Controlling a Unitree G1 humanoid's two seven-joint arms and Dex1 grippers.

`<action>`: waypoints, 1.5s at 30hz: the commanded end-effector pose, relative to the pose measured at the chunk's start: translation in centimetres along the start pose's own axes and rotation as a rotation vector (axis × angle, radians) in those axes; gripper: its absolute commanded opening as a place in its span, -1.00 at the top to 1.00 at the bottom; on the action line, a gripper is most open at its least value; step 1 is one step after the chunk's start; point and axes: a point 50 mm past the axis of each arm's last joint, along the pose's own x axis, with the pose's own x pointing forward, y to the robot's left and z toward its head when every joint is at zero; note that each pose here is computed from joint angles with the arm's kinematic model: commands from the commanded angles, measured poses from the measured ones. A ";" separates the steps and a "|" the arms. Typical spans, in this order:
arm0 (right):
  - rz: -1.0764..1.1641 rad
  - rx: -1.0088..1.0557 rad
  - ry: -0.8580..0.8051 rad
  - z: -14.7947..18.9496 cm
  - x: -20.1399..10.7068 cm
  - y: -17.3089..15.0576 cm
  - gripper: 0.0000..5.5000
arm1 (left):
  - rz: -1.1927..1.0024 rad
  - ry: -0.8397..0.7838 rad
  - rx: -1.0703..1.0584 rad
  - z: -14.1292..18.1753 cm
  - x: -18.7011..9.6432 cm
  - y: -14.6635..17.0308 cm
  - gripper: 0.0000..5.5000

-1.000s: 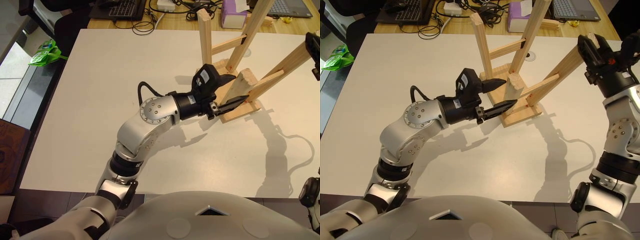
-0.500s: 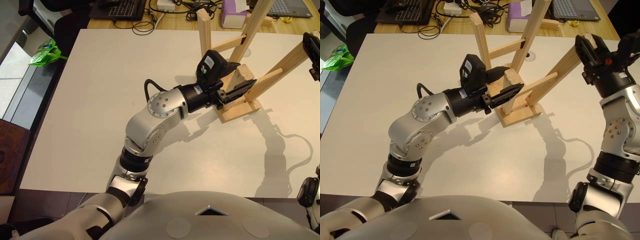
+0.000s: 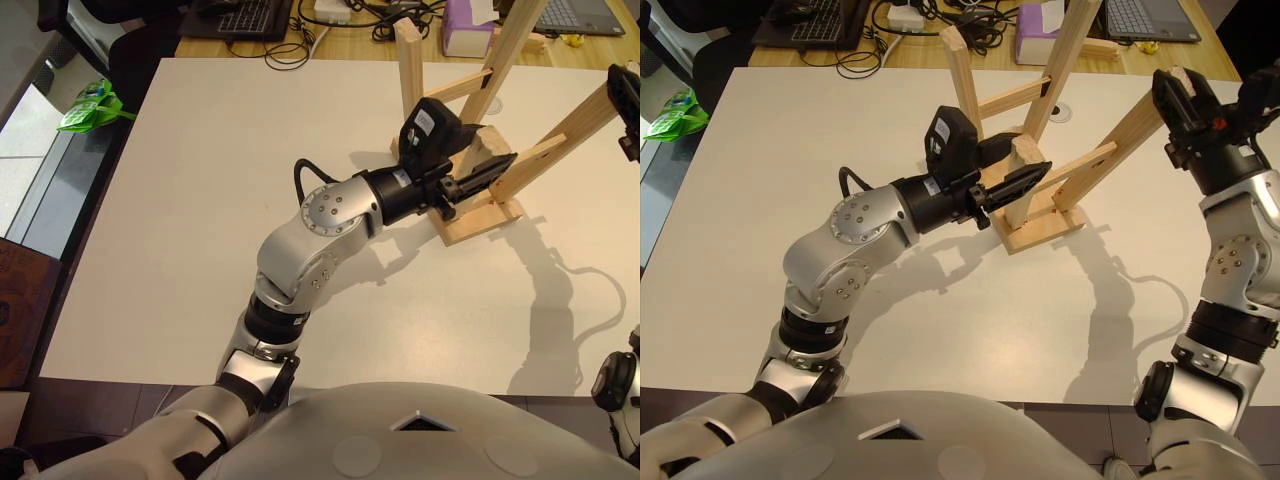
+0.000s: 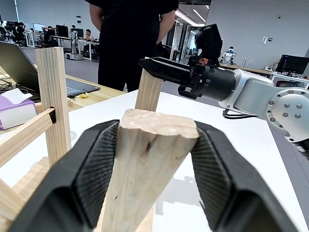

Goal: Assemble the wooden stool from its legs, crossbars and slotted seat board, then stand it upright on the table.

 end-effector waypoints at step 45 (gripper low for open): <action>0.078 0.134 -0.020 -1.2 -0.6 2.4 0.63 | -0.081 0.284 0.041 -4.4 0.6 -0.7 0.19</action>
